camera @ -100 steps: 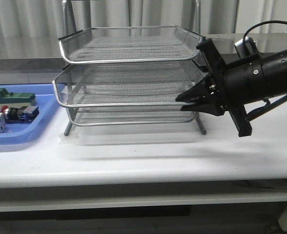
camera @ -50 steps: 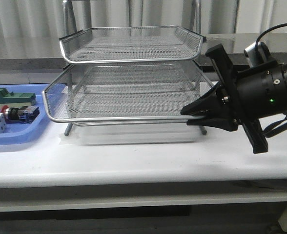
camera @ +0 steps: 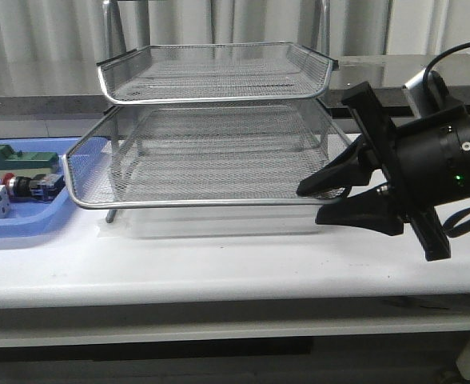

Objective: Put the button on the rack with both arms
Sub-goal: 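Pull the middle wire tier outward toward the robot with the right gripper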

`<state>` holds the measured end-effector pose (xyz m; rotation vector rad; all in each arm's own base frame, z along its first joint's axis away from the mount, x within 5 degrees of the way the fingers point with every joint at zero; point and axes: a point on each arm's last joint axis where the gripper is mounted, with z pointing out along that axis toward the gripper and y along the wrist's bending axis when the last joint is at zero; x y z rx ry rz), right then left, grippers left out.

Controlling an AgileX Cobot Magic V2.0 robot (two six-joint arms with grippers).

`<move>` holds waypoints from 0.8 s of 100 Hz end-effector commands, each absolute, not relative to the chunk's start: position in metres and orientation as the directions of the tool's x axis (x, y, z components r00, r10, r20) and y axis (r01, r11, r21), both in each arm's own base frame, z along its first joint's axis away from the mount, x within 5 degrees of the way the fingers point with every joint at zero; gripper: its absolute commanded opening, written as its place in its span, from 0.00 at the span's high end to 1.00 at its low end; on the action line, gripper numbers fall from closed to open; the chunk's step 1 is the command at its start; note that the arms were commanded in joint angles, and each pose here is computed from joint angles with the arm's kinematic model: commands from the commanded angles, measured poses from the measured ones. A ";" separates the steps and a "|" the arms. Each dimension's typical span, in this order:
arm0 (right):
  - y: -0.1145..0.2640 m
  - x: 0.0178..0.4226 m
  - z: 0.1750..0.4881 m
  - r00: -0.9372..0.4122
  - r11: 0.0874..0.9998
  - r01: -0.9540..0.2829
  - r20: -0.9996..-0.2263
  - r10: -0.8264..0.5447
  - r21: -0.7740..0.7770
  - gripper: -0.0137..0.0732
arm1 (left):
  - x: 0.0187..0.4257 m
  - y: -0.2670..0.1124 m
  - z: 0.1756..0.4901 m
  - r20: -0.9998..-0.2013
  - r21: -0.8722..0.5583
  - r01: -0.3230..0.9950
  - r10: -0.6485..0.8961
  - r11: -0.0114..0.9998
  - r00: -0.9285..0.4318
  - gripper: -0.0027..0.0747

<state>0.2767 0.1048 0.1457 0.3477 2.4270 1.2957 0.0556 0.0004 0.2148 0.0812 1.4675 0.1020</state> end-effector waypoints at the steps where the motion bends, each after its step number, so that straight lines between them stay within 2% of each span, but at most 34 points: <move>1: 0.107 0.279 0.158 -0.876 0.492 0.022 -0.221 0.429 0.871 0.40 | 0.055 0.000 0.205 -0.982 0.102 -0.012 0.103 0.995 0.159 0.99; 18: 0.107 0.279 0.160 -0.875 0.492 0.015 -0.226 0.428 0.871 0.39 | 0.055 0.000 0.205 -0.982 0.102 -0.012 0.103 0.995 0.159 0.99; 59: 0.104 0.272 0.197 -0.832 0.501 -0.109 -0.354 0.426 0.859 0.38 | 0.055 0.000 0.205 -0.982 0.102 -0.012 0.103 0.995 0.159 0.99; 80: 0.102 0.265 0.206 -0.835 0.544 -0.141 -0.395 0.384 0.827 0.38 | 0.055 0.000 0.205 -0.982 0.102 -0.012 0.103 0.995 0.159 0.99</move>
